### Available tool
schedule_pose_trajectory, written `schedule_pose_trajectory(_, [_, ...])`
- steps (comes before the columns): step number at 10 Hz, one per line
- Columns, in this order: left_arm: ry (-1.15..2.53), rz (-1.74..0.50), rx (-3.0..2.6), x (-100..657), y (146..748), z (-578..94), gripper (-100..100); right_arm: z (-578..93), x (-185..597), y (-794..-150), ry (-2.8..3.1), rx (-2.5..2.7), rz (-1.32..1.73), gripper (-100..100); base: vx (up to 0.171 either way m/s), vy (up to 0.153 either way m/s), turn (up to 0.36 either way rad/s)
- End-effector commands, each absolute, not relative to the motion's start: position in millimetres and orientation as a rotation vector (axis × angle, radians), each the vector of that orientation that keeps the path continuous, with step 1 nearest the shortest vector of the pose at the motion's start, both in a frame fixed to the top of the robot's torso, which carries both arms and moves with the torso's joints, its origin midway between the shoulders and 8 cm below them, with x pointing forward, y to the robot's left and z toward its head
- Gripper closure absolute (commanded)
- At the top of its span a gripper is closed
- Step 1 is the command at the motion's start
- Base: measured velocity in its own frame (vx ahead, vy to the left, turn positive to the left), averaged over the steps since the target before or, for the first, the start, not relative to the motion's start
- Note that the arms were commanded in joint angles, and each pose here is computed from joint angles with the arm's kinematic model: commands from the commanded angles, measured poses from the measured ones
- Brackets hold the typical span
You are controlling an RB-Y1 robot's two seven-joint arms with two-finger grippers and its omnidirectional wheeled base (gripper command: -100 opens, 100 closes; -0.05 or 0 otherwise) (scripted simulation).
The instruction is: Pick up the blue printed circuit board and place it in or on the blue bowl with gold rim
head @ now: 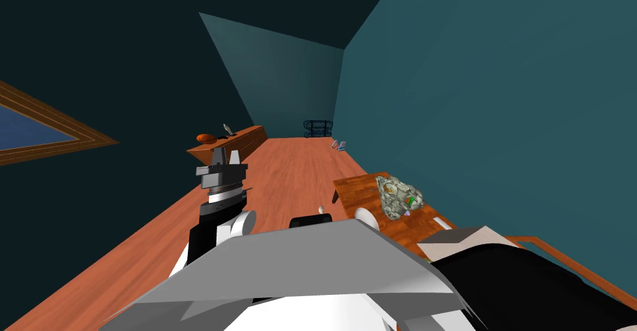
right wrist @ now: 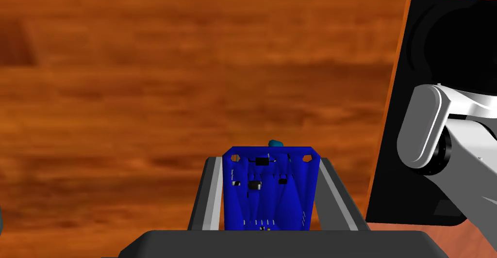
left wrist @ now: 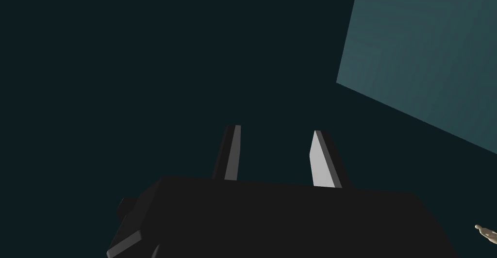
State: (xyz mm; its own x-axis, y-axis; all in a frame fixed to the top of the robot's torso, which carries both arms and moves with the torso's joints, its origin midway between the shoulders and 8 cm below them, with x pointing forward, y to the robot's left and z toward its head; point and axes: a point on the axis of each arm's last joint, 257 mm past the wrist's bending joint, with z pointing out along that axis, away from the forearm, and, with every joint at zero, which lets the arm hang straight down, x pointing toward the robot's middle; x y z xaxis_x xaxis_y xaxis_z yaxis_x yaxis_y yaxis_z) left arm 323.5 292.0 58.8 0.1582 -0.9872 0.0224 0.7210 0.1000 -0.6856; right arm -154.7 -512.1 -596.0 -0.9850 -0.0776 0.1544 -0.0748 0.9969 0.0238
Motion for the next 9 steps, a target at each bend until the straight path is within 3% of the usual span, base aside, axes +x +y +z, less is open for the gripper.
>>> schedule_pose_trajectory(1, [0.515, -1.348, -0.639, 323.5, 292.0, 58.8, 0, -582.9, -162.7, -526.6, -2.960, 0.085, -0.034, 100, -0.047, 0.016, 0.112])
schedule_pose_trajectory(9, [0.515, -1.348, -0.639, 323.5, 292.0, 58.8, 0, -545.5, -154.7, -574.0, -2.942, 0.008, -0.031, 100, -0.052, 0.005, 0.050])
